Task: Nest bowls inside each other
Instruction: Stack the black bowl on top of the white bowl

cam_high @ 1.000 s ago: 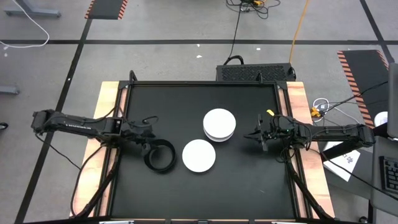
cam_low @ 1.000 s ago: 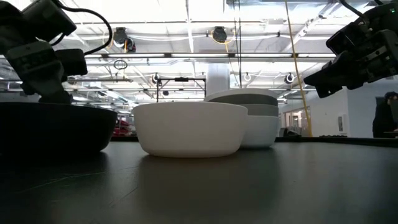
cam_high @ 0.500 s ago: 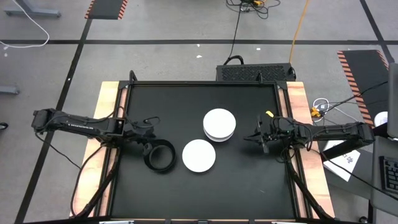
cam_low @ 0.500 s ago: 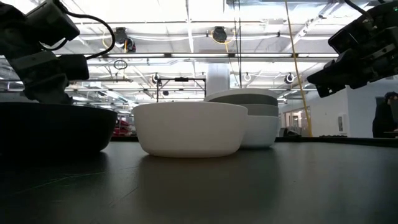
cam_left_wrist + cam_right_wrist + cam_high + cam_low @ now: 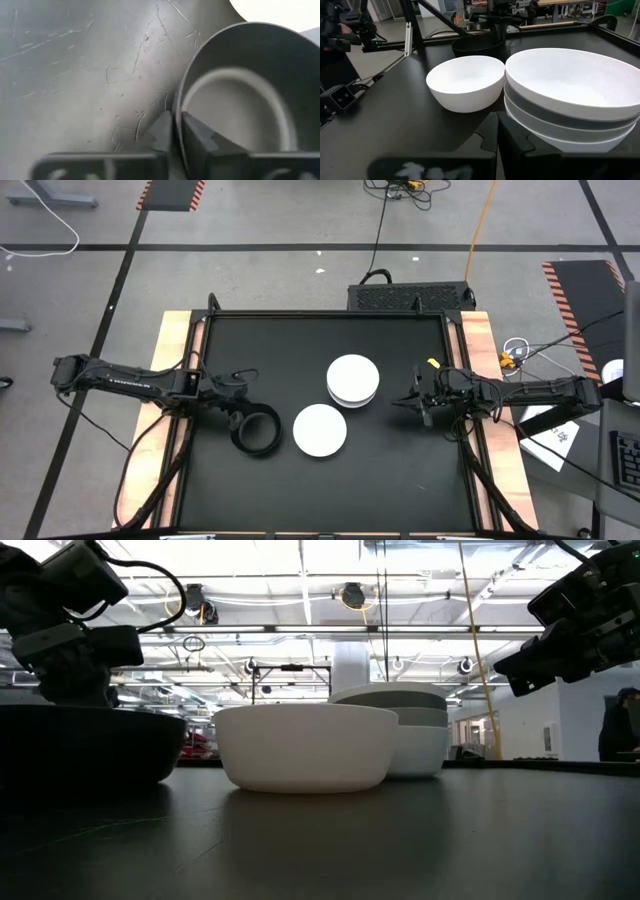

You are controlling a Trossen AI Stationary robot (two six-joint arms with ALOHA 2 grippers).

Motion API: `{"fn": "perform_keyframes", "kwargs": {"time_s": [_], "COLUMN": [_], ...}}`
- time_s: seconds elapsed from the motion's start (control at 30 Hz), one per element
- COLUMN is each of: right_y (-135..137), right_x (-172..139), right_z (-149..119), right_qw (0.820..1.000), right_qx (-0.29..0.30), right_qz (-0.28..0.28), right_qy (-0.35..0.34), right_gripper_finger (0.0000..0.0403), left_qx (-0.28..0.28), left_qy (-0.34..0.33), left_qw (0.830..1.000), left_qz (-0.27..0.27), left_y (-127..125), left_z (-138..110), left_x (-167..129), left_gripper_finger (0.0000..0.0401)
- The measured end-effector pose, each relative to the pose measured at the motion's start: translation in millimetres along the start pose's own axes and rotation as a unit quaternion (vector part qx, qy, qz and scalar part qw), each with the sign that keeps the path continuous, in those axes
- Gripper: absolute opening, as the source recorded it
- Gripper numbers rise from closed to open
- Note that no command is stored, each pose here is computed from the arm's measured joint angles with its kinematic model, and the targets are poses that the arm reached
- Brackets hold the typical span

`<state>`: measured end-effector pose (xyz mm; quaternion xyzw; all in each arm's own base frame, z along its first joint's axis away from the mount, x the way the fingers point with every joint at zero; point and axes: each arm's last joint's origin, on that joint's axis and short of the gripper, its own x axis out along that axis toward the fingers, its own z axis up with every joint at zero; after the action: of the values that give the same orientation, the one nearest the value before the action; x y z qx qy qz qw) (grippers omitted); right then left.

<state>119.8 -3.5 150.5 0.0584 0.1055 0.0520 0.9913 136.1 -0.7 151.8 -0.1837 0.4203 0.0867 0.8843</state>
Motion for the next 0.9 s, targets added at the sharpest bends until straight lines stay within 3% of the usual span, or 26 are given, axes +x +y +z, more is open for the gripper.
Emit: {"fn": "perform_keyframes", "kwargs": {"time_s": [0.07,0.3,0.6,0.9], "right_y": [0,0,0,0], "right_x": [0,0,0,0], "right_z": [0,0,0,0], "right_qw": [1.000,1.000,1.000,1.000], "right_qx": [0.000,-0.004,-0.004,0.002], "right_qz": [0.000,0.000,0.000,0.000], "right_qy": [0.000,0.000,0.000,0.000], "right_gripper_finger": [0.0000,0.0000,0.0000,0.0000], "left_qx": [0.001,0.004,0.043,0.091], "left_qy": [0.001,-0.008,-0.112,-0.179], "left_qw": [1.000,1.000,0.992,0.980], "left_qz": [0.001,-0.002,-0.027,-0.011], "left_y": [0,0,-8,-10], "left_z": [0,1,20,30], "left_x": [0,0,-2,-5], "left_gripper_finger": [0.0011,0.0005,0.0003,0.0002]}}
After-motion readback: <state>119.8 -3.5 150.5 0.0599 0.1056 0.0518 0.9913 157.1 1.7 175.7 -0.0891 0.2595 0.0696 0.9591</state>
